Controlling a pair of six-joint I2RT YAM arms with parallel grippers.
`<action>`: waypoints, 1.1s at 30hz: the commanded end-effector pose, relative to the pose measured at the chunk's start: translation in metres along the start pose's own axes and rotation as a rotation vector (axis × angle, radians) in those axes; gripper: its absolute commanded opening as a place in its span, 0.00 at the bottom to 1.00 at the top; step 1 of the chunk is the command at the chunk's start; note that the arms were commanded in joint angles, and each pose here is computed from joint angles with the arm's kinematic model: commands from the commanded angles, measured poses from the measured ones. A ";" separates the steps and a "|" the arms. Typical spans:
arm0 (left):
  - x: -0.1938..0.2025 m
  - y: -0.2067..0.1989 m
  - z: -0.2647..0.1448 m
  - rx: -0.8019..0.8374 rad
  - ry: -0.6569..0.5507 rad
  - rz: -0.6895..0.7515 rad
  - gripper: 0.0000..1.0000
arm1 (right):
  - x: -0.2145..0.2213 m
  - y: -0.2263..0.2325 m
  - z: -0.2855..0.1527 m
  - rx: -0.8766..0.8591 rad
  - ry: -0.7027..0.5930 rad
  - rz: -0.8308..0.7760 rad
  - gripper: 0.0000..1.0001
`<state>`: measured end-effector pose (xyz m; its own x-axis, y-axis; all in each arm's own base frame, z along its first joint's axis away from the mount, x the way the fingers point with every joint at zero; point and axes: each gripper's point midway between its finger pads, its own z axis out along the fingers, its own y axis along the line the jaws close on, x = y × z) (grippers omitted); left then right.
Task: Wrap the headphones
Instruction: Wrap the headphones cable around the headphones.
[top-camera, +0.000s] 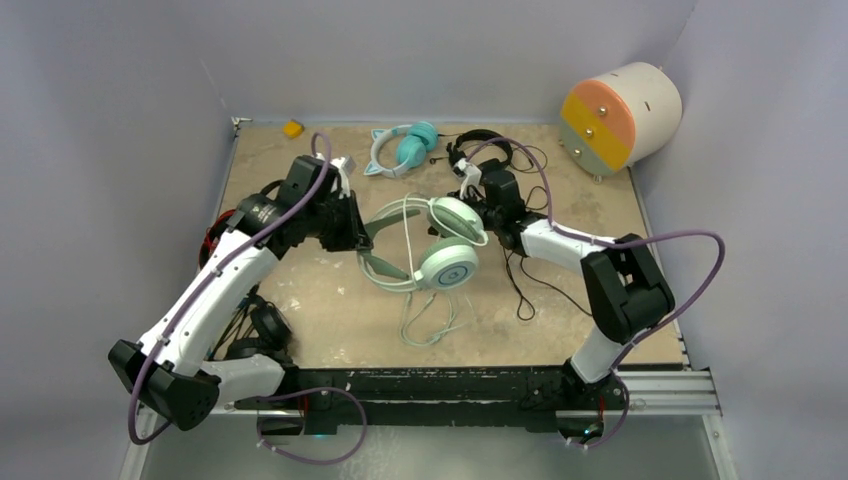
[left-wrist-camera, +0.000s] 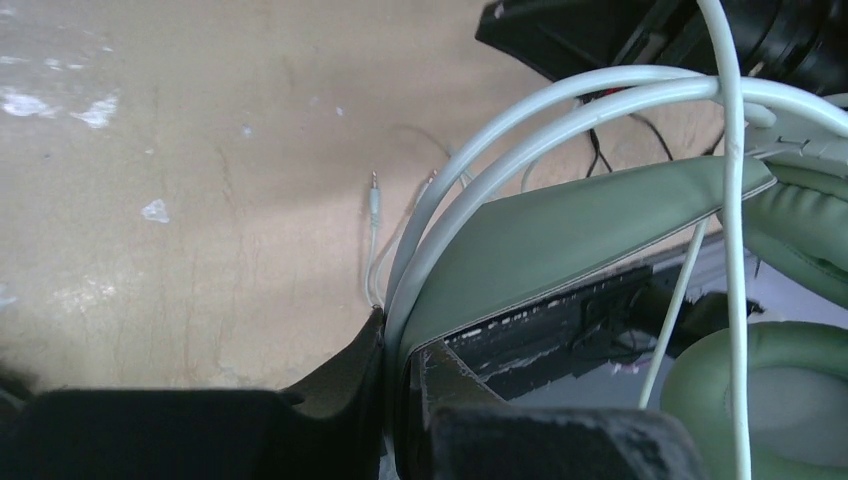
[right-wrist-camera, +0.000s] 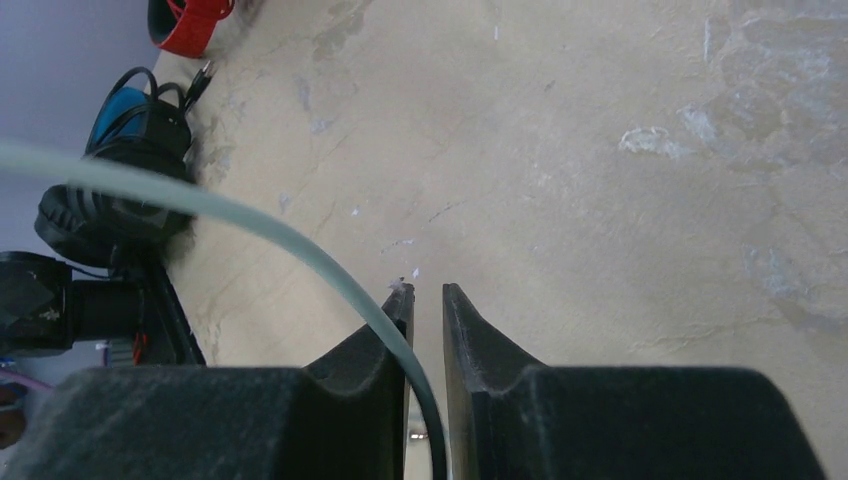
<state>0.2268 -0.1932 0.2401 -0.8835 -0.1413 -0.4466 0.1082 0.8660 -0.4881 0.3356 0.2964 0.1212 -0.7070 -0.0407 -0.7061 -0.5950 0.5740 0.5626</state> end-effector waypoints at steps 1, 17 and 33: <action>-0.052 -0.006 -0.039 -0.006 -0.197 -0.098 0.00 | -0.015 0.001 0.009 -0.038 -0.084 0.001 0.21; -0.090 -0.003 -0.077 0.012 -0.391 -0.083 0.00 | 0.024 0.015 0.047 -0.094 -0.063 0.028 0.23; -0.062 0.042 -0.069 -0.187 -0.299 -0.006 0.00 | -0.052 -0.028 -0.013 0.119 -0.262 0.096 0.00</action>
<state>0.2510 -0.1188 0.2907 -0.7468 -0.2363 -0.6216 -0.0045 0.9365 -0.3505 0.3546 0.2984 0.1173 -0.6744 0.1485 -0.7232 -0.5190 0.6014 0.6074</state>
